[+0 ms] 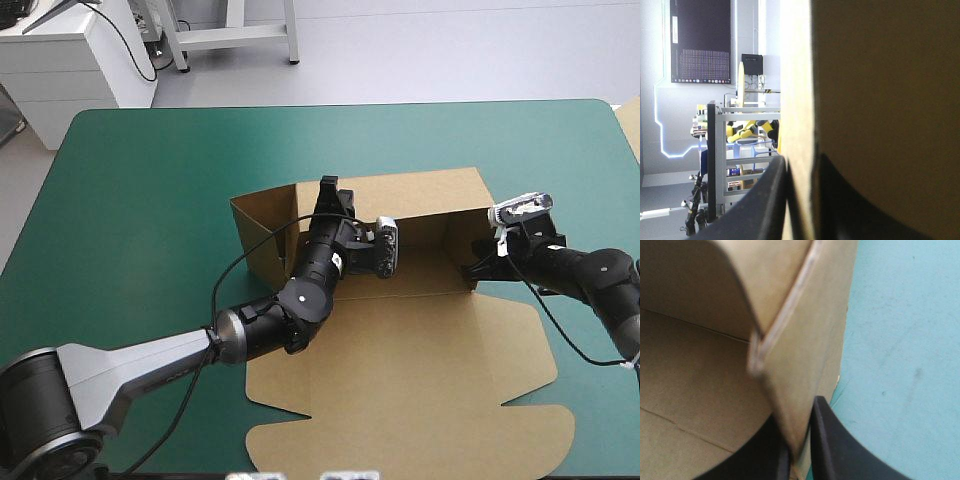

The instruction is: Fold the box

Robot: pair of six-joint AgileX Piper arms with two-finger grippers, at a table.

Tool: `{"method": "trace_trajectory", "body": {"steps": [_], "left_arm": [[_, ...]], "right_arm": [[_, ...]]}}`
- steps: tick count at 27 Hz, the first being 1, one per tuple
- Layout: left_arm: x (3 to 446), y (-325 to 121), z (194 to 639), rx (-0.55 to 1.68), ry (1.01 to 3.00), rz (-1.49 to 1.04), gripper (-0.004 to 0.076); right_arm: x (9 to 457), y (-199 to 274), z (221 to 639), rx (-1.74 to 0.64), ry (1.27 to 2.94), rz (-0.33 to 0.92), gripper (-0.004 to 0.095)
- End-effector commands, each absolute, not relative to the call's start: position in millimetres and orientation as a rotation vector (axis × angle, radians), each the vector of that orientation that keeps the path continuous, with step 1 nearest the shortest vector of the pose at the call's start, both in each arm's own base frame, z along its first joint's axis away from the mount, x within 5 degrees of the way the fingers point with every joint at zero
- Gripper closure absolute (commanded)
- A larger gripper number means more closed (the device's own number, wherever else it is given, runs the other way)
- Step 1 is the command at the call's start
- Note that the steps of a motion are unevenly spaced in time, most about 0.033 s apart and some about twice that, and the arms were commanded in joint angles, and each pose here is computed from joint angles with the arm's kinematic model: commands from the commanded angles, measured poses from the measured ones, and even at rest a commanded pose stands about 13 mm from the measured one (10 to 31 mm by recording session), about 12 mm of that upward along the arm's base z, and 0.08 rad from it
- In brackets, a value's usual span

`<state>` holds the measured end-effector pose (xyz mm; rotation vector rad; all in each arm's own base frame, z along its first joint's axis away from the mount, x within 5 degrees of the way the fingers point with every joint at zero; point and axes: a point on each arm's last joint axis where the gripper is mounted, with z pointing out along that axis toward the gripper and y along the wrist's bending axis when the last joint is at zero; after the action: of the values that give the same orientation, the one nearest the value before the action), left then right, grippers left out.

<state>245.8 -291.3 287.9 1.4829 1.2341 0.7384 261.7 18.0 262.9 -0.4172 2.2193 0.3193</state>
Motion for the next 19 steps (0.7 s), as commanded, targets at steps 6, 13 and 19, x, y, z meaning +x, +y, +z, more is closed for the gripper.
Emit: {"method": "trace_trajectory", "body": {"steps": [6,13,19], "left_arm": [[239,-295,313,1.451,1.085,0.772,0.0438],[216,-308,318,1.427,1.052,0.795,0.0439],[183,-319,330,1.409,0.992,0.756,0.0440]], "right_arm": [[263,17,277,-0.345,2.203,0.342,0.0913],[272,14,264,-0.299,2.253,0.333,0.0913],[274,13,261,-0.291,2.258,0.320,0.0913]]}}
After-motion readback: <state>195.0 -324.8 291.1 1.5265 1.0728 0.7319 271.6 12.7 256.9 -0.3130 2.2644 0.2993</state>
